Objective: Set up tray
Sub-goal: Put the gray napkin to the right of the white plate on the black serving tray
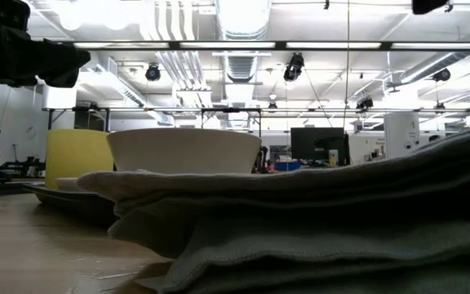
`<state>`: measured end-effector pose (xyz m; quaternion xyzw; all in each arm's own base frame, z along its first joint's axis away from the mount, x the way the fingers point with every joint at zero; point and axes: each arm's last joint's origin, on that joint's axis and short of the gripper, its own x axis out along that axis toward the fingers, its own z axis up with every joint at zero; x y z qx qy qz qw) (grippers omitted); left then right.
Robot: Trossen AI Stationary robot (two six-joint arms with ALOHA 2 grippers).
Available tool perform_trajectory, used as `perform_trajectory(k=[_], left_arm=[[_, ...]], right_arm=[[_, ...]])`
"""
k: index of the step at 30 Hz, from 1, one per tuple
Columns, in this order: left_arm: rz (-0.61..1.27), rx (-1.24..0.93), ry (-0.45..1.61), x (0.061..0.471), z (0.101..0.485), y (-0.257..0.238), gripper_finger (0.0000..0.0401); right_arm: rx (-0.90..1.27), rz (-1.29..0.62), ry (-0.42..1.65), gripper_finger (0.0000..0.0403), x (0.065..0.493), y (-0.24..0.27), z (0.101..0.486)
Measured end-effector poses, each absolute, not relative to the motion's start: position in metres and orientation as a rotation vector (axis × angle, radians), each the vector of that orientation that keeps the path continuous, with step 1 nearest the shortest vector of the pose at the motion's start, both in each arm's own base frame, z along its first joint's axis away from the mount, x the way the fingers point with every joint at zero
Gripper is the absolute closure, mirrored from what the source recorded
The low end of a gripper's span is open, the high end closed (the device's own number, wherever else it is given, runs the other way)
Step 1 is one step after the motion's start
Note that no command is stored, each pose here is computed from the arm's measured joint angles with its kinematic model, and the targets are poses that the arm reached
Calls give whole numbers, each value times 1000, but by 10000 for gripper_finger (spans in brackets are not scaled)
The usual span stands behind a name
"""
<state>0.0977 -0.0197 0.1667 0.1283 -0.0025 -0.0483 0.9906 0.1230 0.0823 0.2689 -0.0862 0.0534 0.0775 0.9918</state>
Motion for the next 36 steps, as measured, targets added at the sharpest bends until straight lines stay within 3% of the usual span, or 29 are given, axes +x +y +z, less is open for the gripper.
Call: perform_trajectory(k=[9, 36], left_arm=[[-97, 257, -5, 98, 167, -20, 300], [-97, 257, -5, 98, 167, -20, 300]], right_arm=[[-234, 137, 127, 335, 119, 107, 263], [-224, 33, 222, 335, 169, 161, 228]])
